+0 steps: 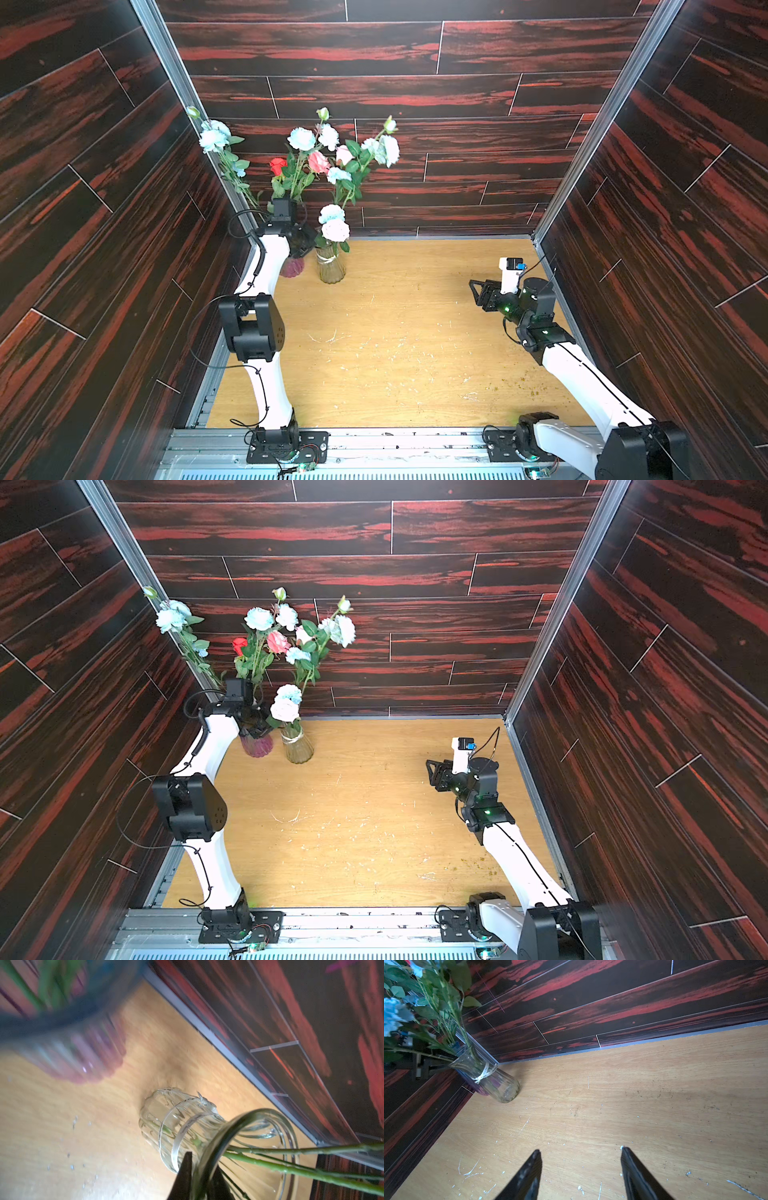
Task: Pick out blue flowers from the vase
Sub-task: Move the vase to the center of the board.
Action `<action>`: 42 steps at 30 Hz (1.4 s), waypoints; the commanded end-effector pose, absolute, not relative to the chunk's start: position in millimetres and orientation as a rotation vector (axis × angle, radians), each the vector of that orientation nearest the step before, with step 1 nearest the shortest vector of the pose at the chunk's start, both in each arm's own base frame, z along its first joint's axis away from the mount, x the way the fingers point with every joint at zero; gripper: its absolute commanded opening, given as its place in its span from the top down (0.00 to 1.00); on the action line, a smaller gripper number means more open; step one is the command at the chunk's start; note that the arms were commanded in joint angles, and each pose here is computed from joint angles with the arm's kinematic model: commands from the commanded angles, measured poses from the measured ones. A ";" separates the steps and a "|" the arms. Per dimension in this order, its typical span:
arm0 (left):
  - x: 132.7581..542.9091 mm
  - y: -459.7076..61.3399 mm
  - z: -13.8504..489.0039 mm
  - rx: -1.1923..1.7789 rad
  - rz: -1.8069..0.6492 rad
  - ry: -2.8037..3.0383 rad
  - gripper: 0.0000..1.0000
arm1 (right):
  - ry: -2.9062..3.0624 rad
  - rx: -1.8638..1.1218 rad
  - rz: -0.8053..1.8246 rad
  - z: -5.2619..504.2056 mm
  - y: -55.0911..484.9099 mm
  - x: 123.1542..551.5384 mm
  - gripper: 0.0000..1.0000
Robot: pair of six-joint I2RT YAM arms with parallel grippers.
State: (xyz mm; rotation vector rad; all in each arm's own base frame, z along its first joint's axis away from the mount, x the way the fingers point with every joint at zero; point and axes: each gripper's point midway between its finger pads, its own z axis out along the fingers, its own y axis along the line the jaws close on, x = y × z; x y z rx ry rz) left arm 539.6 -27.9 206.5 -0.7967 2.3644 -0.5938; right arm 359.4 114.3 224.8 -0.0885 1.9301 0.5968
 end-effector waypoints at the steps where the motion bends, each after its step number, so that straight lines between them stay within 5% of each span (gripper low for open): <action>1: 512.2 -64.7 236.8 -0.708 -0.723 2.378 1.00 | 1.911 -0.108 0.599 235.9 118.0 363.3 0.35; 11: 459.9 -134.9 237.5 -0.508 -0.830 2.454 1.00 | 1.919 -0.093 0.590 234.6 116.2 364.3 0.24; 42: 278.5 -280.9 265.5 0.134 -0.926 2.506 1.00 | 1.916 -0.052 0.563 233.5 109.3 364.3 0.24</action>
